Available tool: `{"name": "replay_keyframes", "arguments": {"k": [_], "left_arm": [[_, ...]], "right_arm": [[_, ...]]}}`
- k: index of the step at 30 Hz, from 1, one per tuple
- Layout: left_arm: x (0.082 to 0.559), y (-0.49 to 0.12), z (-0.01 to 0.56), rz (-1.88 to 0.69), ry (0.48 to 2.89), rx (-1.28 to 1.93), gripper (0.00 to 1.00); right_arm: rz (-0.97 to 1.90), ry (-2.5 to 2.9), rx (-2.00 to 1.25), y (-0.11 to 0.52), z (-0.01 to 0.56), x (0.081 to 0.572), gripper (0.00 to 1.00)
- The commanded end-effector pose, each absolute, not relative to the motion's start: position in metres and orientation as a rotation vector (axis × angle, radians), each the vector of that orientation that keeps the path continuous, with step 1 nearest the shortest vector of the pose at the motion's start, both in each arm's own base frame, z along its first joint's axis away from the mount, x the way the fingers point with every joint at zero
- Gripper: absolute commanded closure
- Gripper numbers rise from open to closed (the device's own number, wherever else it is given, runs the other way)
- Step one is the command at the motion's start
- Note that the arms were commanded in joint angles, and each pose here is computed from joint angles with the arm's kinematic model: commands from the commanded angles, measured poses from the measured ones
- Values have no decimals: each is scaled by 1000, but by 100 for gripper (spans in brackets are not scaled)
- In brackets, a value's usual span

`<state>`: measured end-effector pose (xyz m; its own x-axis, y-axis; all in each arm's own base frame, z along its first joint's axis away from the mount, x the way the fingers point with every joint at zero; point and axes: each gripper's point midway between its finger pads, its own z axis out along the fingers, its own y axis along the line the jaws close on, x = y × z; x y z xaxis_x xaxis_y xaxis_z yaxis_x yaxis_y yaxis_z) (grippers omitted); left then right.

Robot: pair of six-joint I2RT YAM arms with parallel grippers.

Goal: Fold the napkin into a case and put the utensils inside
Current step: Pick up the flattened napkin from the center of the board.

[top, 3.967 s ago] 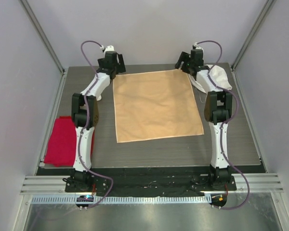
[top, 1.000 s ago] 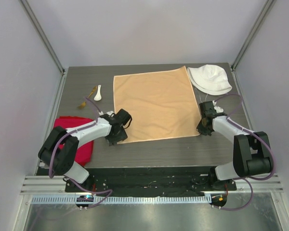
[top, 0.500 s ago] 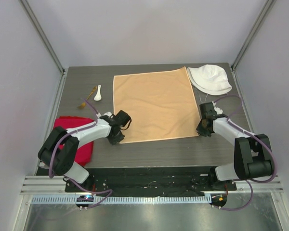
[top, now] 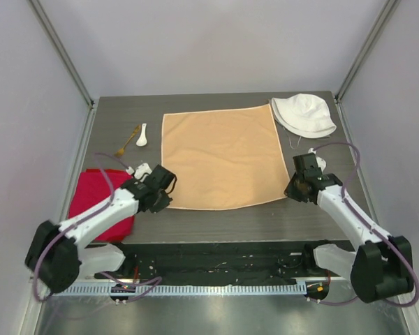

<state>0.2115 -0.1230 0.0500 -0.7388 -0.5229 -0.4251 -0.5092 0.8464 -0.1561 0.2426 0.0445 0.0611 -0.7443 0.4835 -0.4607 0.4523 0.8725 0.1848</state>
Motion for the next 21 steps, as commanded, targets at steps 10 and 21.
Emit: {"name": "replay_keyframes", "arguments": {"k": [10, 21], "left_arm": [[157, -114, 170, -608, 2314, -642, 100], [138, -106, 199, -687, 2266, -599, 100]], "right_arm": [[299, 2426, 653, 52, 163, 167, 99], [385, 2394, 620, 52, 176, 128, 99]]}}
